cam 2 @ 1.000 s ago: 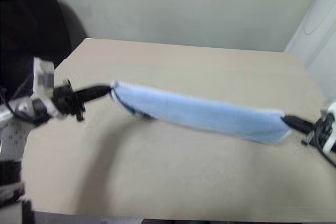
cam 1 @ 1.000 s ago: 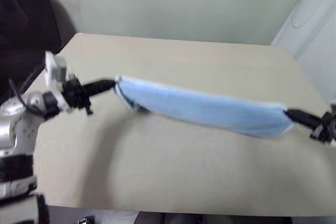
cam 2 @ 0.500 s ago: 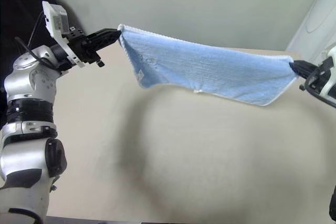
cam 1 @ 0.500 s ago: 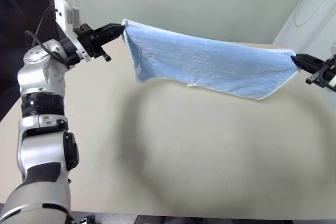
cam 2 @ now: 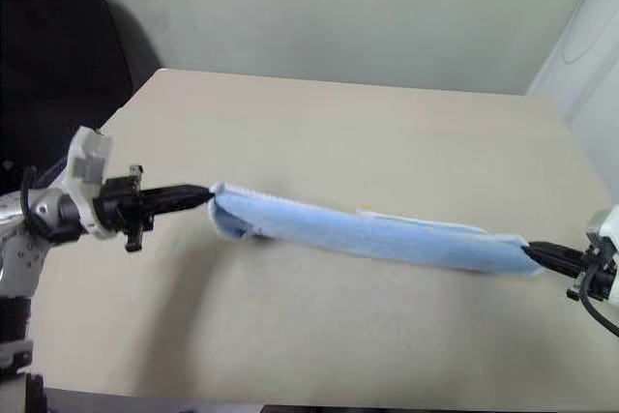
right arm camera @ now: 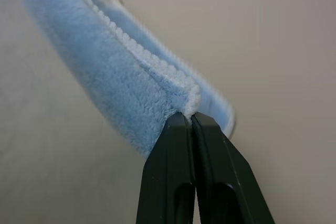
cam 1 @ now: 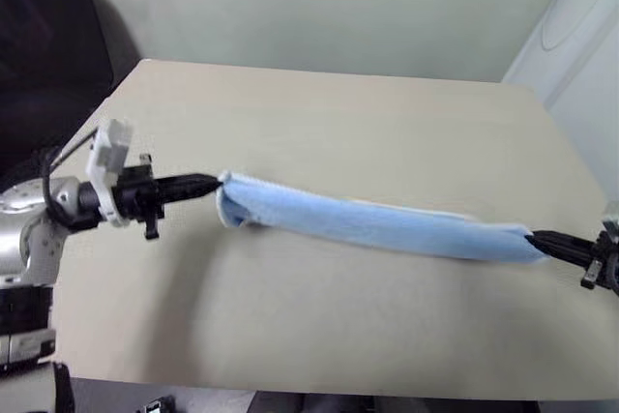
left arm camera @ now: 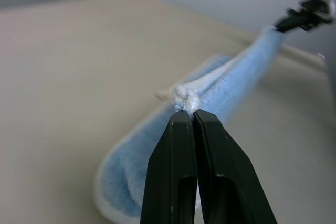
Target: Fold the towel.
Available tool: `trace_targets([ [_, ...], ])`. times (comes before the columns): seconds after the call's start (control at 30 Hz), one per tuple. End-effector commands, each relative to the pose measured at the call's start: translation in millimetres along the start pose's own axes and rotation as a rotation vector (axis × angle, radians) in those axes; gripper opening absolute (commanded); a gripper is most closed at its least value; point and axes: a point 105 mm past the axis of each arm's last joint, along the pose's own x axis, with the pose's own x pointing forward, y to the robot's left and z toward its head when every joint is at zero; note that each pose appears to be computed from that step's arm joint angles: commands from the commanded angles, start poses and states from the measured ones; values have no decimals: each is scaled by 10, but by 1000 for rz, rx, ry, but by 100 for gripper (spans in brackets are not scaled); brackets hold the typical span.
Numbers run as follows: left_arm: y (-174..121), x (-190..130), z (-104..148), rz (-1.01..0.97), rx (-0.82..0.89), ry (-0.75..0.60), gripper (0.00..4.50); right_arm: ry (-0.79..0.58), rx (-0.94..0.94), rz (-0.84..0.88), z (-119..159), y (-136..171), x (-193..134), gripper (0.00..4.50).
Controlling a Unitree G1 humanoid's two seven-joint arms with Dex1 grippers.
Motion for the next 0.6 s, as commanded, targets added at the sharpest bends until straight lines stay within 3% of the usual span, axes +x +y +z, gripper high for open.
trace_targets([
  [0.03,-220,-5,41,-40,38,43,0,-1,-29,-13,78,-13,-94,2],
  [0.3,-418,-35,-334,-78,-31,204,0,52,-9,94,-39,206,10,2],
  [0.6,-298,-22,-438,-4,-99,173,0,59,-27,49,-50,108,166,2],
])
